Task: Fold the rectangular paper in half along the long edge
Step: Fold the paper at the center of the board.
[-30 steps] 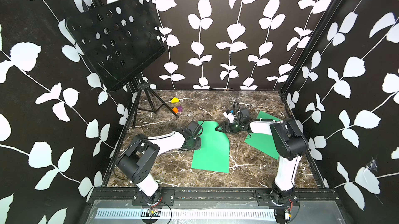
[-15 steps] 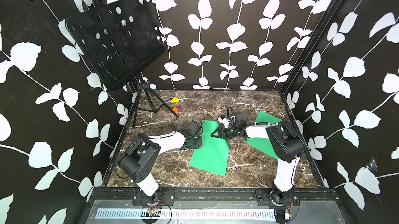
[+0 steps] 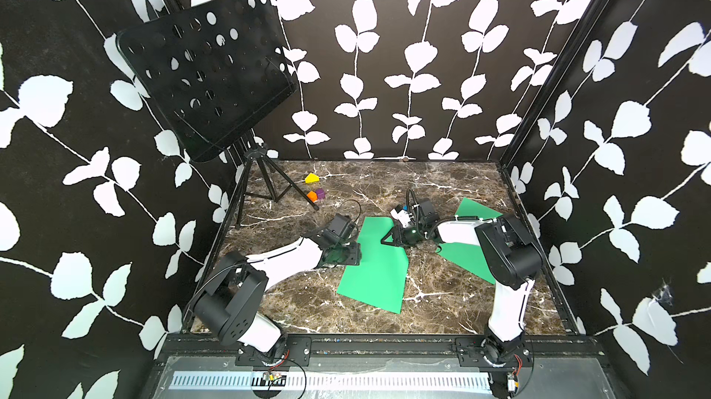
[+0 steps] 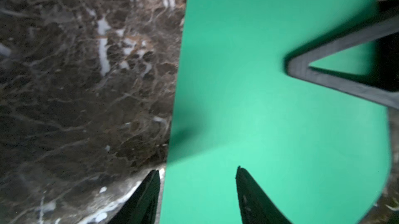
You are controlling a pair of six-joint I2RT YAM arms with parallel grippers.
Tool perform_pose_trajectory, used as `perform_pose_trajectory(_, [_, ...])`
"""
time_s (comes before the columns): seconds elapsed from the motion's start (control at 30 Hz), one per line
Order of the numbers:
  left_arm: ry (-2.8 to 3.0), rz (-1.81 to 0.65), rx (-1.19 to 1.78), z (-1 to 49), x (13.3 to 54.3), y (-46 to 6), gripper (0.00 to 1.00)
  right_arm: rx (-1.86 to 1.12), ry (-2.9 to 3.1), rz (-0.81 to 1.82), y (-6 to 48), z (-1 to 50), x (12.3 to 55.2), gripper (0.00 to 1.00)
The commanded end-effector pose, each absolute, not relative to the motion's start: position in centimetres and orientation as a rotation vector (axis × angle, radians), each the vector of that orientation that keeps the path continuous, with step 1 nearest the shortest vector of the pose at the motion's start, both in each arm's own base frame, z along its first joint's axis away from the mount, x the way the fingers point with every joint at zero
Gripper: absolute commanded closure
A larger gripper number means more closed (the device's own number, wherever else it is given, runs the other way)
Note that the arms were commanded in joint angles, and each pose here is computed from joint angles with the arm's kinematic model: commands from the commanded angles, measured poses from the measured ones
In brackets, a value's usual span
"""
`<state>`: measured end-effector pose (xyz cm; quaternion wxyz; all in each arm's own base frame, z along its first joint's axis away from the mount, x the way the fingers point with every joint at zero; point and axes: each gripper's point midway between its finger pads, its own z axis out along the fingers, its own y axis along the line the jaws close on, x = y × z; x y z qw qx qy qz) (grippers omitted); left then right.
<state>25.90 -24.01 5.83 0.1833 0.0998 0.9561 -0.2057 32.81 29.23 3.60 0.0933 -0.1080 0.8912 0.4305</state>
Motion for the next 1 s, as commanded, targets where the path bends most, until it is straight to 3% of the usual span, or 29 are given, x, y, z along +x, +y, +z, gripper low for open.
perform_pose_trajectory(0.0, [2.707, -0.709, 0.377, 5.3, 24.8, -25.9, 0.37, -0.333, 2.639, 1.281, 29.4, 3.5, 33.4, 0.65])
perform_pose_trajectory(0.27, [2.777, -0.647, 0.446, 2.4, 24.7, -26.1, 0.56, -0.336, 2.636, 1.305, 29.7, 3.7, 33.5, 0.64])
perform_pose_trajectory(0.4, [2.856, -0.563, 0.397, 0.7, 24.5, -25.1, 0.68, -0.318, 2.63, 1.305, 29.6, 4.0, 33.5, 0.55])
perform_pose_trajectory(0.6, [2.948, -0.439, 0.268, -1.6, 23.6, -23.1, 0.72, -0.175, 2.615, 1.272, 27.9, 4.5, 33.5, 0.3])
perform_pose_trajectory(0.7, [2.975, -0.388, 0.226, -2.4, 23.2, -22.3, 0.72, -0.097, 2.593, 1.266, 26.9, 5.2, 32.8, 0.22])
perform_pose_trajectory(0.97, [2.988, -0.345, 0.191, -3.1, 23.4, -21.9, 0.73, 0.082, 2.535, 1.287, 25.2, 6.6, 30.5, 0.2])
